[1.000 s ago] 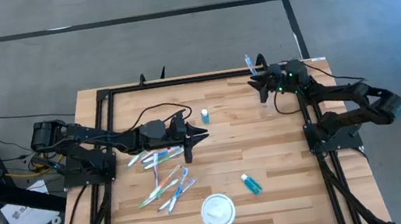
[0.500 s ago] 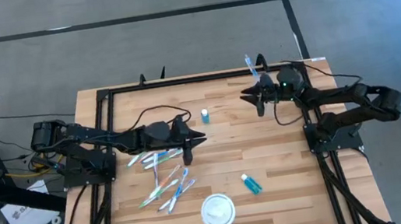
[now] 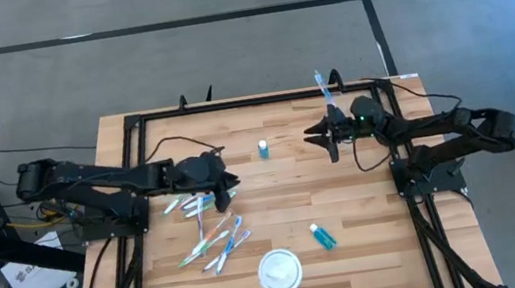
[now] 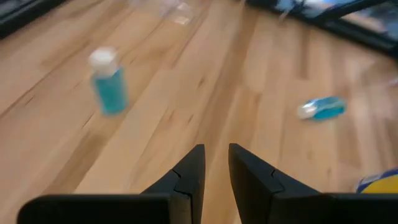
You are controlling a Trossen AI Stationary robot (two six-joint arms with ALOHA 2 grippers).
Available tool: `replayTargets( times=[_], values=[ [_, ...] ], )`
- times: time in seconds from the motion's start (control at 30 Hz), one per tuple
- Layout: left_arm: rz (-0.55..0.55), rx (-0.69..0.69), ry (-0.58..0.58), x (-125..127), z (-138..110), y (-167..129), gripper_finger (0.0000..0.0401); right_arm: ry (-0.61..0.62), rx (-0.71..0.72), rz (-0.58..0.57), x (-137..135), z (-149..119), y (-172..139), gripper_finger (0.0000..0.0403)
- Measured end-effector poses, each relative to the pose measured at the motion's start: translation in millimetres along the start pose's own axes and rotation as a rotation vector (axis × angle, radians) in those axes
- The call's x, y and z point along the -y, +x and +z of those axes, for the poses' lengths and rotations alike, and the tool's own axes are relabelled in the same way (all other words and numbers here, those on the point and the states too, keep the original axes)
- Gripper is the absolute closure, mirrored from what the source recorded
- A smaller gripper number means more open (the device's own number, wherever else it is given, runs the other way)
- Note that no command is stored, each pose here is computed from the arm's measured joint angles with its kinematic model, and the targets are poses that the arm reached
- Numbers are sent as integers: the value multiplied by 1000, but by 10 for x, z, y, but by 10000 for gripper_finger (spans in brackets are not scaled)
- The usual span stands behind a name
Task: Pick & Place toothbrushing station
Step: Put the green toothbrush into the transparent organizer
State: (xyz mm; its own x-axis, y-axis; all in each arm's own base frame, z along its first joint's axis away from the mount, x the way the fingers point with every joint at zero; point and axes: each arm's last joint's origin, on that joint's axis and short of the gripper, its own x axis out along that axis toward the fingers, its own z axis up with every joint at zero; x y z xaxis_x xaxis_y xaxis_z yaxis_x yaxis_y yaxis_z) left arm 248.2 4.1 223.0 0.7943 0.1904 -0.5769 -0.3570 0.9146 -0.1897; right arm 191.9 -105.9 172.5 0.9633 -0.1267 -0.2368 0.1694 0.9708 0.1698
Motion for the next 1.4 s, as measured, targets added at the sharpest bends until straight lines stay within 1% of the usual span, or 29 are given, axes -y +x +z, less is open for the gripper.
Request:
replayTargets(
  times=[0.2, 0.37, 0.5, 0.67, 0.77, 0.93, 1.1, 1.23, 1.4],
  values=[
    [82, -120, -43, -78, -113, -110, 335, -23, 11, 60, -125, 63, 63, 282],
    [170, -198, -26, -132, -203, -129, 335, -40, 17, 108, -230, 104, 107, 282],
    [239, -241, -45, -168, -261, -135, 335, -46, 14, 136, -296, 101, 125, 282],
    [308, -290, -32, -211, -318, -163, 335, -58, 12, 141, -348, 94, 138, 282],
    [346, -309, -59, -240, -343, -177, 335, -70, 12, 147, -365, 92, 142, 282],
    [373, -325, -54, -267, -391, -176, 335, -71, 12, 151, -373, 92, 144, 283],
    [447, -370, -46, -398, -579, -150, 335, -72, 13, 151, -373, 93, 144, 283],
    [484, -395, -102, -497, -689, -134, 335, -75, 23, 152, -375, 103, 143, 283],
    [482, -419, -130, -559, -785, -115, 334, -81, 42, 154, -377, 121, 142, 283]
  ],
)
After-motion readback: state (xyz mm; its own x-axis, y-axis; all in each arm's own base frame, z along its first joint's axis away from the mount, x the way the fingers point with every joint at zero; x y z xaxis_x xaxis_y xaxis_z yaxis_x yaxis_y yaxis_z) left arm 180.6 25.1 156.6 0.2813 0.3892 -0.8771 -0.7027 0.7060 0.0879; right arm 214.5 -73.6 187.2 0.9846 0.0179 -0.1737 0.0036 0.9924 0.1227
